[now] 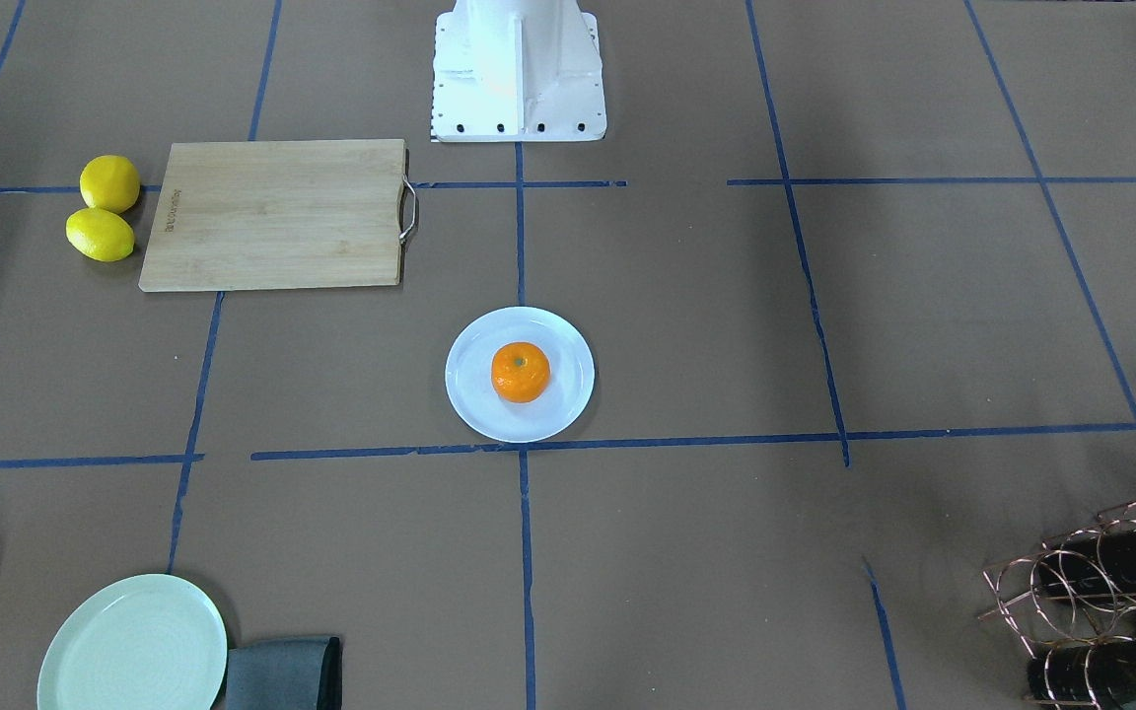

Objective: Pick orange to plate

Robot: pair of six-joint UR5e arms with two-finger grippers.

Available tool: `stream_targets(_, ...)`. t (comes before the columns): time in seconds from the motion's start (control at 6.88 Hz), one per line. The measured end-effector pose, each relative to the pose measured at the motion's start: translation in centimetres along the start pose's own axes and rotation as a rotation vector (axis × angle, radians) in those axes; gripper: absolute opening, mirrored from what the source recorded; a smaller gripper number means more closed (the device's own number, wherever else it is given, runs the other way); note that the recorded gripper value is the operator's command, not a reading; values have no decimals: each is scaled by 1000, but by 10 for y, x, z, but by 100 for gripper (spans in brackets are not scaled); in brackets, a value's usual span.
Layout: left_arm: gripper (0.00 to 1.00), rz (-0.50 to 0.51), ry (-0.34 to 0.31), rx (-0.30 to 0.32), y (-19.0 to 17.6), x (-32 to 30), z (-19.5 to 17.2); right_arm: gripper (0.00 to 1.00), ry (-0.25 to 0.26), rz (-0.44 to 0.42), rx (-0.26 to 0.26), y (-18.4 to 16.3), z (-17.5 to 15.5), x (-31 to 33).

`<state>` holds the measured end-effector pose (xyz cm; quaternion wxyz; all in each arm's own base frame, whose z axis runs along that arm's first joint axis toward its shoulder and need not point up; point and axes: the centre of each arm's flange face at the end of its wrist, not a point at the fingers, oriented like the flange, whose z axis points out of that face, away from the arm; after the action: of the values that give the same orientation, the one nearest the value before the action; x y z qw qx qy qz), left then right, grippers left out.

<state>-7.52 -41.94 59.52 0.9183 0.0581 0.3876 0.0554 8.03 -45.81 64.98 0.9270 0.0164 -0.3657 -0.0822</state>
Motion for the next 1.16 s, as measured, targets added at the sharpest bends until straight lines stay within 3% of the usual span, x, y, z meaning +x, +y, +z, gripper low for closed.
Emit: stream_targets(1.16,100,0,-1,0,0,0,0,100,3,-12,13,-1,0,0)
